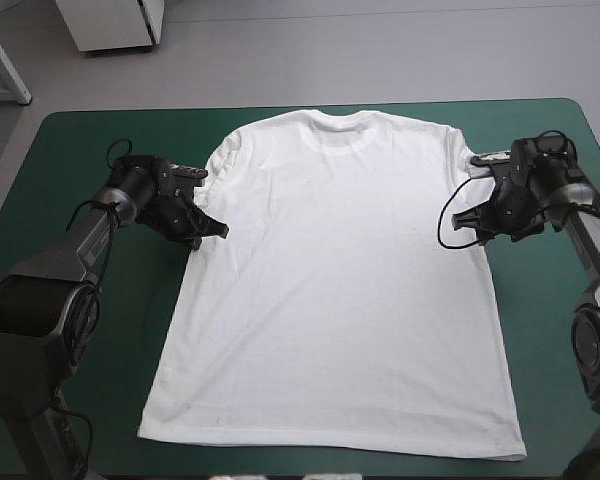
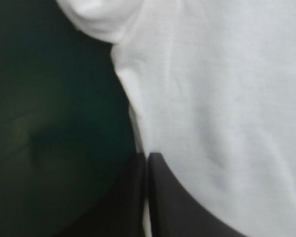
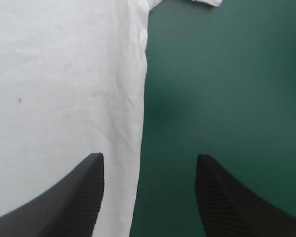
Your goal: Fold the cloth
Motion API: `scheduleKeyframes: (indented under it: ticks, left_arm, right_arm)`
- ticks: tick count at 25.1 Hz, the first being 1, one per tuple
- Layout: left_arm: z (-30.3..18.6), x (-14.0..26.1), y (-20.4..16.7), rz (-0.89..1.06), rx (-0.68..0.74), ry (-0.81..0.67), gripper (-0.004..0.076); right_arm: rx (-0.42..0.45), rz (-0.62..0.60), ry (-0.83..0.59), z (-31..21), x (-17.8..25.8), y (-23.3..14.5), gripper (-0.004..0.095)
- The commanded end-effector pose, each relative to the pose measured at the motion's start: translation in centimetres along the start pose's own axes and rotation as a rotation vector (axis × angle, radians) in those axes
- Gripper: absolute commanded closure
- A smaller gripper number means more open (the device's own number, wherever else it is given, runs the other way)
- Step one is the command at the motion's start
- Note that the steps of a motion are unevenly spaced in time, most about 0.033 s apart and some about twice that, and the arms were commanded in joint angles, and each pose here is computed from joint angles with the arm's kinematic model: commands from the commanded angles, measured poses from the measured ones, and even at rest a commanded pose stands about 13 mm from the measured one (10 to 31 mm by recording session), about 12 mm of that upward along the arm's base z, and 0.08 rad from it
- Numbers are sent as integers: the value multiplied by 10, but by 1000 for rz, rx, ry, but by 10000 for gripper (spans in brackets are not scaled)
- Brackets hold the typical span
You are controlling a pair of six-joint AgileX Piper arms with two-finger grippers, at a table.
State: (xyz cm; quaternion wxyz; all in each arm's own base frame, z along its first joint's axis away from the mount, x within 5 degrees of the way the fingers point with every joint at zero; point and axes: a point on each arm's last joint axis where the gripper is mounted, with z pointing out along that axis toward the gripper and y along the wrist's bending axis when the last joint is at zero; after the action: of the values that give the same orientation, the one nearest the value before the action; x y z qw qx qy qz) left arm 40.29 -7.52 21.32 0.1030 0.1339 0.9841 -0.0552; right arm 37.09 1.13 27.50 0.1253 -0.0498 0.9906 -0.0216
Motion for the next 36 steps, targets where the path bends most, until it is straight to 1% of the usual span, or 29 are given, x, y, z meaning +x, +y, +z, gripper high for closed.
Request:
scheduleKeyframes:
  ticks: [1, 8, 11, 13, 15, 16, 19, 20, 24, 25, 26, 29, 31, 32, 35, 36]
  left_arm:
    - [-11, -3, -11, -17, 69, -39, 733]
    - [-12, -3, -13, -20, 85, -35, 733]
    - [-12, -3, -13, -20, 85, -34, 733]
    - [-12, -3, -13, -19, 85, -36, 733]
    - [-12, -3, -13, -19, 85, -36, 733]
    - [-12, -3, -13, -19, 85, -36, 733]
    - [-12, -3, -13, -19, 85, -36, 733]
    - [-12, -3, -13, -19, 85, -36, 733]
    - [-12, -3, -13, -20, 87, -36, 733]
    - [-12, -3, -13, -20, 87, -38, 733]
    - [-12, -3, -13, -12, 86, -43, 733]
    - [-20, -7, -13, 5, 82, -63, 733]
    - [-42, -12, -15, 16, 79, -113, 733]
    - [-59, -14, -16, 29, 67, -149, 733]
    - [-96, -13, -19, 50, 45, -234, 733]
    - [-118, -10, -20, 61, 33, -287, 733]
  right_arm:
    - [14, -6, -75, -12, -8, -5, 389]
    - [11, -9, -34, 18, -15, -4, 390]
    - [-19, 6, -25, 29, -17, -1, 390]
    - [-24, 2, -26, 34, -19, 1, 390]
    - [-38, 8, -25, 37, -20, 2, 402]
    - [-60, 13, -24, 40, -20, 4, 416]
    - [-103, 9, -4, 49, -21, 9, 476]
    - [-125, 20, 19, 55, -20, 11, 547]
    - [-169, 19, 66, 67, -19, 16, 754]
    - [-191, 7, 75, 71, -19, 21, 875]
    - [-200, 2, 79, 72, -19, 24, 923]
    - [-230, -2, 75, 67, -21, 27, 925]
    - [-231, -24, 67, 47, -26, 25, 925]
    - [-226, -33, 14, 26, -33, 24, 925]
    - [-225, -30, -99, -16, -42, 19, 925]
    - [-220, -38, -152, -40, -42, 18, 925]
